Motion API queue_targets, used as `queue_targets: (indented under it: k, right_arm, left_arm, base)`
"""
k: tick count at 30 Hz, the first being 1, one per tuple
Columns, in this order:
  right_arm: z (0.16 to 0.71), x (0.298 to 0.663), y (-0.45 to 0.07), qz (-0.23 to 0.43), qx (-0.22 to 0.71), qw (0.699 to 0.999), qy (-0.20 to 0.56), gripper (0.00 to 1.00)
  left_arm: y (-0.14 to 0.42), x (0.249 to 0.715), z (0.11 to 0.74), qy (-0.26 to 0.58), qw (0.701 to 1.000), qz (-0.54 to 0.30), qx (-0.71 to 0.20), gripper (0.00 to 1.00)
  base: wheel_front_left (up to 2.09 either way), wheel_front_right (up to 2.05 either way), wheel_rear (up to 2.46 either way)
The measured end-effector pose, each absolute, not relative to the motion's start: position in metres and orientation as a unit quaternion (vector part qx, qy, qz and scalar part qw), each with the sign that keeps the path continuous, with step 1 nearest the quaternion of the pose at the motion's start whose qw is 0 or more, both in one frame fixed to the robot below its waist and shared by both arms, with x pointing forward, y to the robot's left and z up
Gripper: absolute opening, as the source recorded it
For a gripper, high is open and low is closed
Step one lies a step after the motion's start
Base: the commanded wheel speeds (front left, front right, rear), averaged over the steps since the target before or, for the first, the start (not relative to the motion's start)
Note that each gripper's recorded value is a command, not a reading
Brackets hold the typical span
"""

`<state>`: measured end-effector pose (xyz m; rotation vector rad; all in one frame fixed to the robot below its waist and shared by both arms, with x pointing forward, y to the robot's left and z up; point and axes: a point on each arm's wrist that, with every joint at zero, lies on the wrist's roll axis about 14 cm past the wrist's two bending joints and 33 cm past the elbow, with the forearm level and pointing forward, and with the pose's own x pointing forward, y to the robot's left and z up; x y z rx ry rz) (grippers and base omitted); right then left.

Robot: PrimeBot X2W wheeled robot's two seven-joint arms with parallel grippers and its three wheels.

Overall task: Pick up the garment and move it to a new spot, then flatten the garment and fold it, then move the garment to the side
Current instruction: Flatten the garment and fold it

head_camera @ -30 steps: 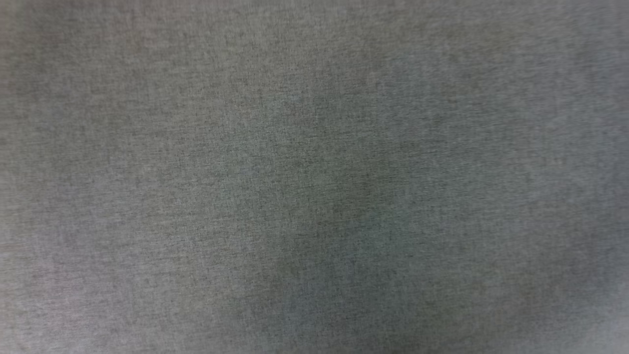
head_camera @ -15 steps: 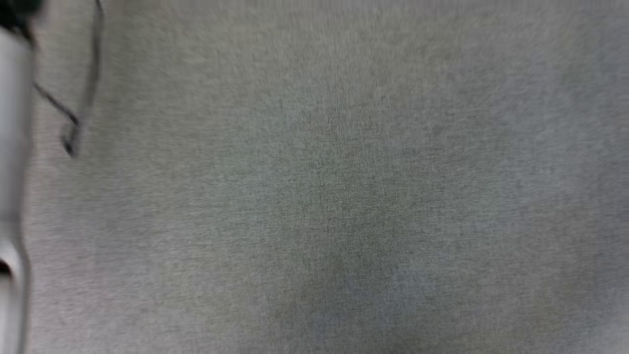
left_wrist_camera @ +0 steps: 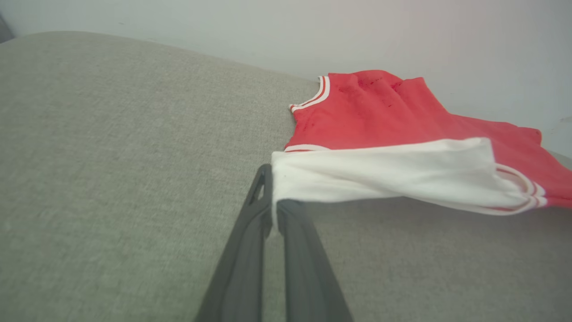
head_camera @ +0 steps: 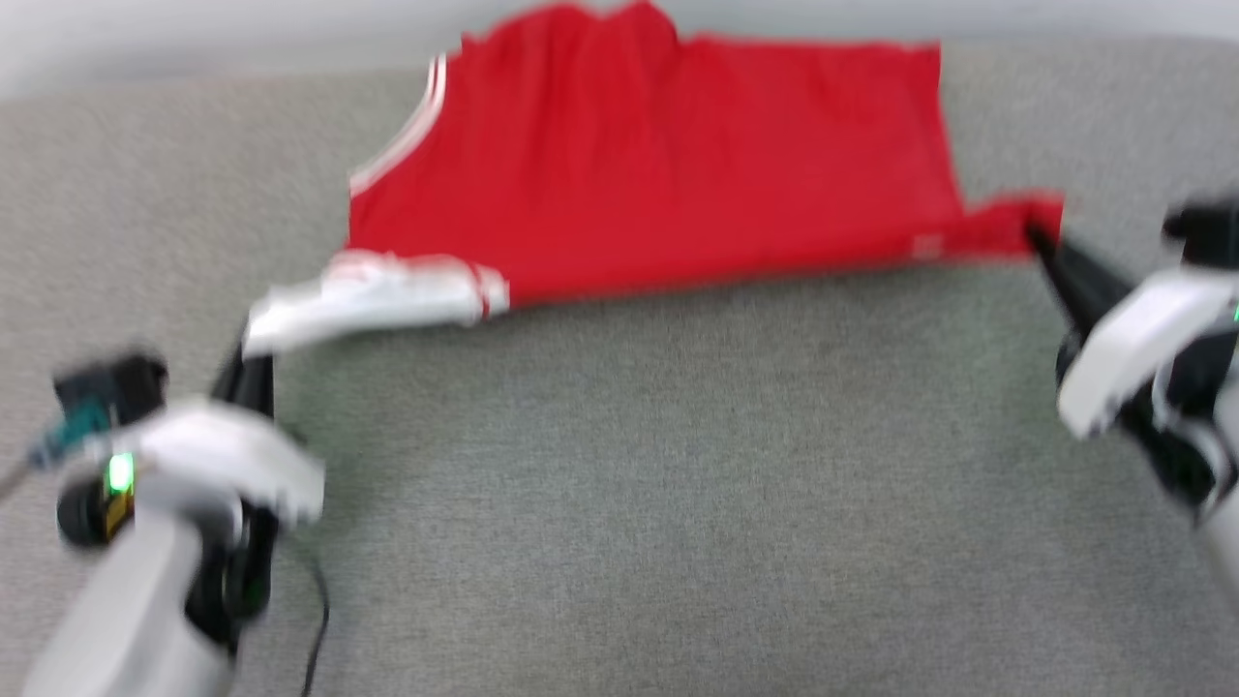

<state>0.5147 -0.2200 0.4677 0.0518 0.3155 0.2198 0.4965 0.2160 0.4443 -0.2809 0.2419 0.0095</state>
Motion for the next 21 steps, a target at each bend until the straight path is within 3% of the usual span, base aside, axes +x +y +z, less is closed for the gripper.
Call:
queue_targets:
  k: [12, 21]
  right_arm:
    - [0.431, 0.387, -0.230, 0.086, 0.069, 0.967, 0.230, 0.00]
    - [0.432, 0.339, -0.220, 0.066, 0.092, 0.955, 0.273, 0.00]
  left_arm:
    - [0.232, 0.353, 0.448, 0.185, 0.970, 0.054, -0.151, 0.00]
    - [0.225, 0.335, 0.484, 0.159, 0.976, 0.036, -0.147, 0.00]
  base:
    - [0.00, 0.00, 0.00]
    - [0.00, 0.00, 0.00]
